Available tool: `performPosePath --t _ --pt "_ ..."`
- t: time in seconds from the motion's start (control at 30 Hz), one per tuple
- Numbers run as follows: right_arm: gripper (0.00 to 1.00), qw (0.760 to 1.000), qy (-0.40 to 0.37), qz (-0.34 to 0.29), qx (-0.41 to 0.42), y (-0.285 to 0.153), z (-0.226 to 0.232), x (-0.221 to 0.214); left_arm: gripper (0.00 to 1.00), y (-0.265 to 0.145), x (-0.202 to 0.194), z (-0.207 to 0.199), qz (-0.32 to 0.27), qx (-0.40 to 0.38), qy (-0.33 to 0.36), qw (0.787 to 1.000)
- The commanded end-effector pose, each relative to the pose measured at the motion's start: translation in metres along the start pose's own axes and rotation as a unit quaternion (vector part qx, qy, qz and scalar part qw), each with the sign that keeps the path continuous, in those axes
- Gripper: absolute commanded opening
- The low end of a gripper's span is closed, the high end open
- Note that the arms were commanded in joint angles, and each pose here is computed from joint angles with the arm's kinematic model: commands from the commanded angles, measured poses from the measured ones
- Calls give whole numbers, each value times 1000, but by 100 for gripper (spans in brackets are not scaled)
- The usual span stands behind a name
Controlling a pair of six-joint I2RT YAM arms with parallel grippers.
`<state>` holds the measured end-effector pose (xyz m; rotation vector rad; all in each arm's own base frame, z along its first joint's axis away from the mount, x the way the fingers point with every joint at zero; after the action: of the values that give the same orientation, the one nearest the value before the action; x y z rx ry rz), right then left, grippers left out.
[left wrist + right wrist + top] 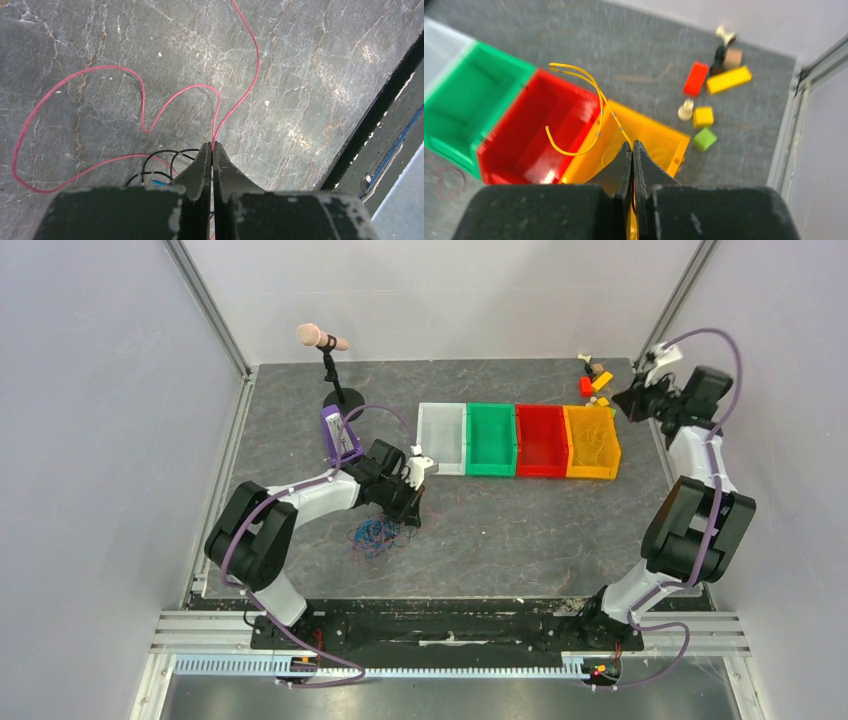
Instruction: Untangle the cables
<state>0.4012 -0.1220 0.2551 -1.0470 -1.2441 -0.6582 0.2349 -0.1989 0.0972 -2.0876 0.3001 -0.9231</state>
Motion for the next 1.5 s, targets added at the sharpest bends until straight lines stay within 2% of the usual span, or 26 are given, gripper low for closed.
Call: performPosePath --t 0.0,0.13,0.4,0.63,0.73,0.77,0.9,0.97,1.07,1.17,1.27,1.37,1.47 --pt "0 990 -110 77 -34 11 7 -49 2 -9 7 -2 -22 -7 25 999" --pt "0 974 -169 149 -26 18 31 -92 2 -11 6 1 -21 -3 22 1000" --pt "0 959 -152 232 -54 52 38 -130 2 -11 5 1 -21 -4 8 1000" --pt "0 951 -127 273 -66 64 32 -142 2 -10 8 -1 -25 -13 -3 1000" --pt "11 957 -116 261 -56 60 34 -124 2 -11 11 -6 -31 -28 -3 999" --pt "16 960 -112 251 -58 58 35 -113 5 -13 13 -8 -34 -33 -2 999" --pt "40 970 -110 207 -63 49 37 -68 40 -25 24 -17 -59 -39 11 997" --pt "50 972 -114 196 -68 44 37 -49 52 -35 29 -20 -64 -30 25 997" --pt "61 970 -123 196 -76 36 36 -33 63 -54 34 -22 -50 -4 62 997" --pt "71 965 -139 202 -89 25 33 -22 72 -80 27 -21 -3 26 114 993" --pt "76 966 -144 201 -77 17 37 -8 76 -105 7 -13 59 45 151 986" --pt "81 975 -118 186 -2 10 61 4 77 -122 -23 4 117 57 164 978" --pt "87 976 -78 187 81 5 99 -3 78 -121 -50 20 164 77 192 964"
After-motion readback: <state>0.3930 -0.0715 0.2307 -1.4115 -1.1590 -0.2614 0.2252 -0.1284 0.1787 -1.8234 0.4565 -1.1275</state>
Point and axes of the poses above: each gripper's point midway between its finger pads, its own y axis out along the fingers, its own z axis along the line the jaws close on, x = y × z, the point moved 8 cm from there along -y, back along the fingers, and after that the axes turned 3 degrees about -y, right-handed, at the moved point
